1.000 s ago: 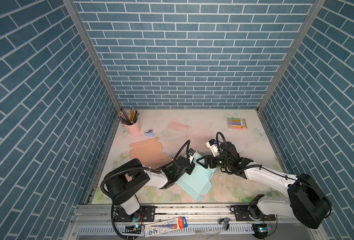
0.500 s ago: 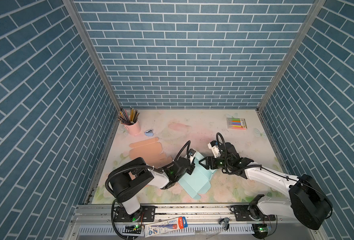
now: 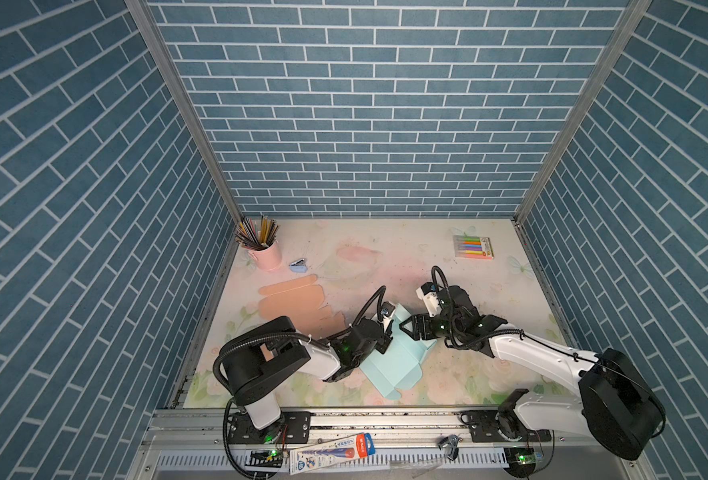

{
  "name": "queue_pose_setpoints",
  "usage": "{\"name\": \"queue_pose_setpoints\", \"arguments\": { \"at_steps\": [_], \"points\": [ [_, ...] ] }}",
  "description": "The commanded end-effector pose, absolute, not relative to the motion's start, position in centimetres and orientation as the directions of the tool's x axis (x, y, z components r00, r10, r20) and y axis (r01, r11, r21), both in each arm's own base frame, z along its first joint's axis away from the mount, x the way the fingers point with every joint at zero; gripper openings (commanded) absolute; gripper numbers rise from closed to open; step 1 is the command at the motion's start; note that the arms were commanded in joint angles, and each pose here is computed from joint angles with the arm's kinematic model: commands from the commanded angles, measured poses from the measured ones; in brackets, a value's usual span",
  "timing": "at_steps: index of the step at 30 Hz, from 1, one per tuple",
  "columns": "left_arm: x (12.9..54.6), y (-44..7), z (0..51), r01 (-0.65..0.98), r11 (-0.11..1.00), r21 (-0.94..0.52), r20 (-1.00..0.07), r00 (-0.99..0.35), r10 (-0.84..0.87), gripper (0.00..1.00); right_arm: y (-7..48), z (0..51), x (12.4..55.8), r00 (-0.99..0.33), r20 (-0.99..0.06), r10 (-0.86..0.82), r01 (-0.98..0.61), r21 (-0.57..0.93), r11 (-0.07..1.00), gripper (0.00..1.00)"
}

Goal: Fold the paper box

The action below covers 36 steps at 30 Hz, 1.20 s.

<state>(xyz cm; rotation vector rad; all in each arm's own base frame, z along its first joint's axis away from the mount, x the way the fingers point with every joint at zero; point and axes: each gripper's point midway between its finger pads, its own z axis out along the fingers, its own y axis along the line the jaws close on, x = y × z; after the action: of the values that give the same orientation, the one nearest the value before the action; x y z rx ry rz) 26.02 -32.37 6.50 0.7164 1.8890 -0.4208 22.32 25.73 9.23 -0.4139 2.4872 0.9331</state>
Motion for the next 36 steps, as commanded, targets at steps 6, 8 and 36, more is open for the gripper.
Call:
{"name": "queue_pose_setpoints", "arguments": {
  "at_steps": [6,8,36],
  "points": [
    [23.4,-31.0,6.3,0.657,0.750,-0.071,-0.891,-0.380,0.249,0.26,25.5,9.8,22.8,-0.838,-0.531,-0.122,-0.433,0.513,0.741,0.72],
    [22.8,-30.5,6.4,0.653,0.751,-0.097,-0.886,-0.400,0.233,0.29,25.5,9.9,22.9,-0.838,-0.533,-0.117,-0.431,0.513,0.742,0.70],
    [20.1,-29.3,10.4,0.458,0.767,-0.450,-0.647,-0.759,0.073,0.64,23.5,9.7,23.3,-0.863,-0.505,-0.033,-0.363,0.573,0.735,0.65]
  ]
}}
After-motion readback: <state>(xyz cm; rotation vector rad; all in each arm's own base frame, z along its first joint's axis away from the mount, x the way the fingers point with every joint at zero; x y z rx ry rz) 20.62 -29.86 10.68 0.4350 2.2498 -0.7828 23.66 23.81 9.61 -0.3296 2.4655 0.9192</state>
